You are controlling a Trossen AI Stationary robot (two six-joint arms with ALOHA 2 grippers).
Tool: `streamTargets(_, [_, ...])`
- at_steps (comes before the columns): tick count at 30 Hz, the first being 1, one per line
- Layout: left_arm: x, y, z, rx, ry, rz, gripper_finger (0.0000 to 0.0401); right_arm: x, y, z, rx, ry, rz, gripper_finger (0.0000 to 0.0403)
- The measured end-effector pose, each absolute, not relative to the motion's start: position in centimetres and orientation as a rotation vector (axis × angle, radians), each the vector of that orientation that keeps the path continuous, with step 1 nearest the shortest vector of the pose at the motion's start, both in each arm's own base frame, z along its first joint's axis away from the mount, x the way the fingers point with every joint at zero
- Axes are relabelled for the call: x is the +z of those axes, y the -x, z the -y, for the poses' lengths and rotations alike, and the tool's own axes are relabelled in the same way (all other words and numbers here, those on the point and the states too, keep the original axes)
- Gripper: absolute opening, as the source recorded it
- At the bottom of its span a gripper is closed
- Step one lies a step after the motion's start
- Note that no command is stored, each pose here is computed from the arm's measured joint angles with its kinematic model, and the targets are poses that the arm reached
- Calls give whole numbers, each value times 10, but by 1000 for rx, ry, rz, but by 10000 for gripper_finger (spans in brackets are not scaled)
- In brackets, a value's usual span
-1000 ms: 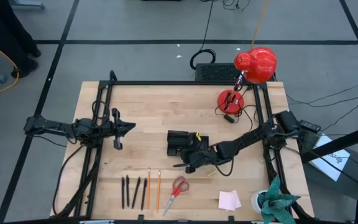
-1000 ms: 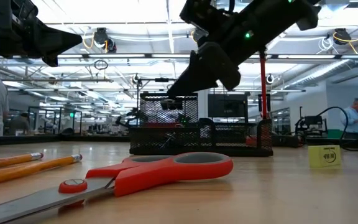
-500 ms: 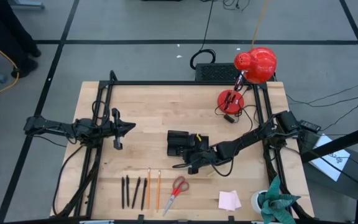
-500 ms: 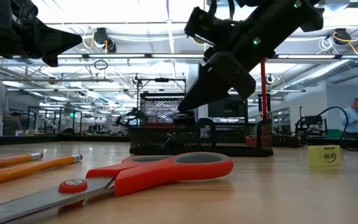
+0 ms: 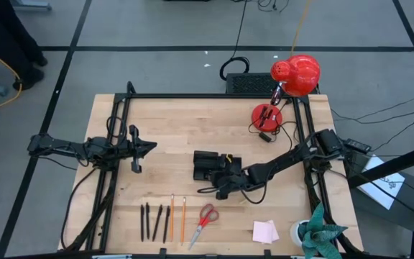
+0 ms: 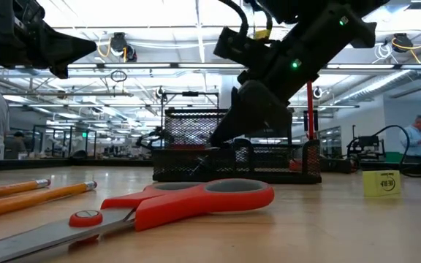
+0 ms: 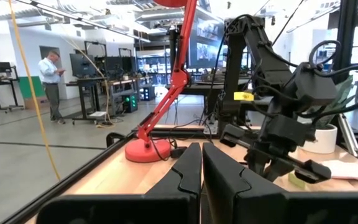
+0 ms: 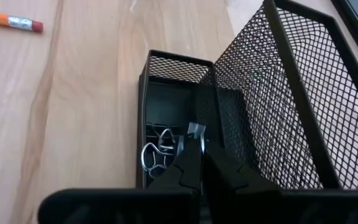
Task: Pick and place office supplies into organizer
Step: Put the binder clip into the desk organizer, then put the eraser into the desk organizer
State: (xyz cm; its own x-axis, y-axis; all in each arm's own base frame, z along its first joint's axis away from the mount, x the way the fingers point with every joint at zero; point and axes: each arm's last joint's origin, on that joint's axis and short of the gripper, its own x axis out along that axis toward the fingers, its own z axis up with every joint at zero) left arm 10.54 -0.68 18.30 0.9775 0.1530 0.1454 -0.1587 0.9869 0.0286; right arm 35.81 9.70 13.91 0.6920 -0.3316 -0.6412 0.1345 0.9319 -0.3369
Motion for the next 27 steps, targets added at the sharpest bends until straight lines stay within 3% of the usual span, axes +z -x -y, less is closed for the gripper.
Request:
streamTargets(9, [183, -105, 7, 158, -40, 142, 24, 136, -360, -96, -267, 264, -758, 18])
streamTargets(19, [183, -105, 7, 159, -40, 143, 24, 137, -360, -96, -274, 242, -752, 72])
streamTargets(27, [183, -105, 7, 159, -40, 142, 24, 167, -354, -98, -252, 249, -690, 94])
